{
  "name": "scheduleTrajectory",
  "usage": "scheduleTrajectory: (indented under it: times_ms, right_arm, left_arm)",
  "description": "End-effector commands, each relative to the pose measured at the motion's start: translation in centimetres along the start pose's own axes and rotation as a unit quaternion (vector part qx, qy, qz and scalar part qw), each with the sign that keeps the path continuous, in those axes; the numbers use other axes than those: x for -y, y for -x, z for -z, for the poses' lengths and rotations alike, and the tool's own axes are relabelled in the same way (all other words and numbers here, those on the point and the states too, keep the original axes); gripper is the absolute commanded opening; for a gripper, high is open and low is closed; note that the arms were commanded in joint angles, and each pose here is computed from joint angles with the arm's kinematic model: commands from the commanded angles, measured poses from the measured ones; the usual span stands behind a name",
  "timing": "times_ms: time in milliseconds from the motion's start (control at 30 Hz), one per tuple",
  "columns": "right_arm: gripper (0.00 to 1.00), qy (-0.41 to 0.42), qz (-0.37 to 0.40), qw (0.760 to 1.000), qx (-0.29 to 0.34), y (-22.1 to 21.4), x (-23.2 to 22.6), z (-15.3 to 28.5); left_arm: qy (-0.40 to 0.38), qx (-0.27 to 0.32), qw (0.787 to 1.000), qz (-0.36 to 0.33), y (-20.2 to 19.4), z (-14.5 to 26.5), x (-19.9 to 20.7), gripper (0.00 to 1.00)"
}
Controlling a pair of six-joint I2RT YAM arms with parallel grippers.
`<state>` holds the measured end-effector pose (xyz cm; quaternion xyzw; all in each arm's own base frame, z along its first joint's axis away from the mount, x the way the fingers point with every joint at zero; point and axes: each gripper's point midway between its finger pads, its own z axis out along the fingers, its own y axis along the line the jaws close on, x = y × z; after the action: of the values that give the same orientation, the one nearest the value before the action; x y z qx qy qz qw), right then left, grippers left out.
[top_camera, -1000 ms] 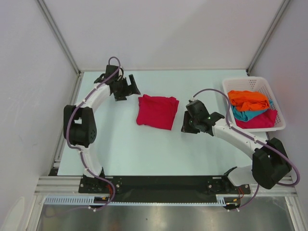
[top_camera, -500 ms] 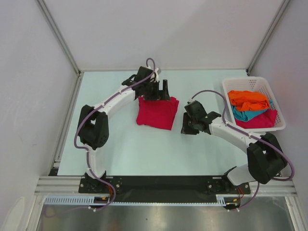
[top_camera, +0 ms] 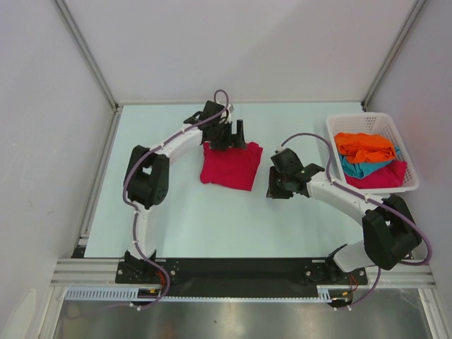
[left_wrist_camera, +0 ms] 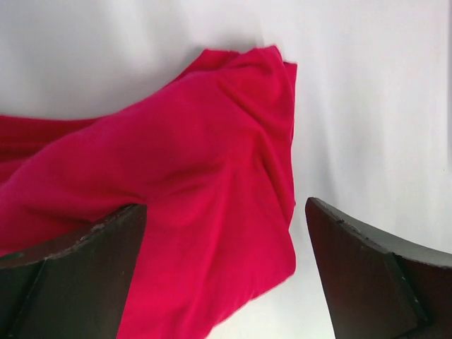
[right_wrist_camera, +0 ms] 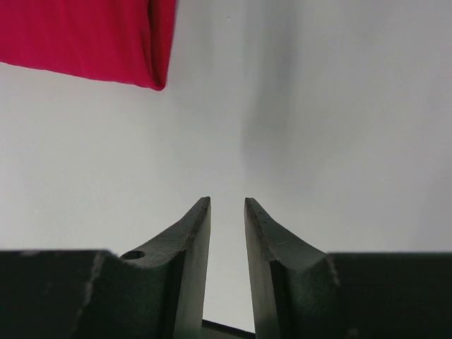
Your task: Fold and stack the t-shirts
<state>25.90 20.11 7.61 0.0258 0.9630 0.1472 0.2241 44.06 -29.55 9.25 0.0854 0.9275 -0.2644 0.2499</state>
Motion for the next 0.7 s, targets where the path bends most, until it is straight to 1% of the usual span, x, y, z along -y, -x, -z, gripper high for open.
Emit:
scheduleTrajectory:
  times_ms: [0,300,500,667]
  right_arm:
    - [0.31,-0.010,0.007,1.000,0.007,0.9,0.0,0.6]
    - [0.31,-0.018,0.010,1.000,-0.010,0.4,0.2,-0.3]
    - [0.31,-0.018,0.013,1.000,-0.012,0.6,0.0,-0.2]
    - [0.31,-0.016,0.020,1.000,-0.013,0.7,-0.5,-0.1]
  left_arm:
    - [-0.017,0.052,0.998,-0.020,4.2,0.1,0.8,0.99]
    - [-0.003,0.059,0.998,-0.004,5.3,-0.9,-1.8,0.99]
    - [0.017,0.057,0.998,0.026,5.6,-0.9,-5.1,0.99]
    - [0.011,0.064,0.997,0.030,6.1,-0.4,-4.9,0.99]
